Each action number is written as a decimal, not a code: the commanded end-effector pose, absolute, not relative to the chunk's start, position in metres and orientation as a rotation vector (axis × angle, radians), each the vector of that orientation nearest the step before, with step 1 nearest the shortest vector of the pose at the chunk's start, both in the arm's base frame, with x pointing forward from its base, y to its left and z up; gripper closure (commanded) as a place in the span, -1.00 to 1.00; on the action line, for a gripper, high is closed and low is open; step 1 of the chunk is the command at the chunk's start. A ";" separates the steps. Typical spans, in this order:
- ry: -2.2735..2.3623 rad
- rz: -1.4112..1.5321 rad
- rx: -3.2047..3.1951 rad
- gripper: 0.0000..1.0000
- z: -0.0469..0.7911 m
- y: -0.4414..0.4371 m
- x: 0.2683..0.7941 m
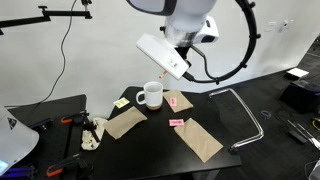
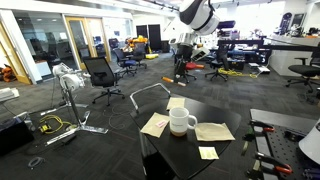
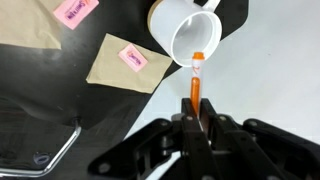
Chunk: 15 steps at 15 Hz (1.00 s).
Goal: Put the yellow sharpie in the mug
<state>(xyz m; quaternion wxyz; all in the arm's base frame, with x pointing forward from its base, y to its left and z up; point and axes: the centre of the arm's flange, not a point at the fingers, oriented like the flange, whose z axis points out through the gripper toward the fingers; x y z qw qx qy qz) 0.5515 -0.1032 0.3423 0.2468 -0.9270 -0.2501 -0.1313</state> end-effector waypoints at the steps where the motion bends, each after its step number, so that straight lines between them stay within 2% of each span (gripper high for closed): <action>1: -0.798 -0.443 -2.379 0.94 0.336 -0.106 0.547; 14: -1.123 -0.727 -1.830 0.94 0.320 -0.107 0.520; 15: -1.098 -0.698 -1.918 0.77 0.323 -0.103 0.524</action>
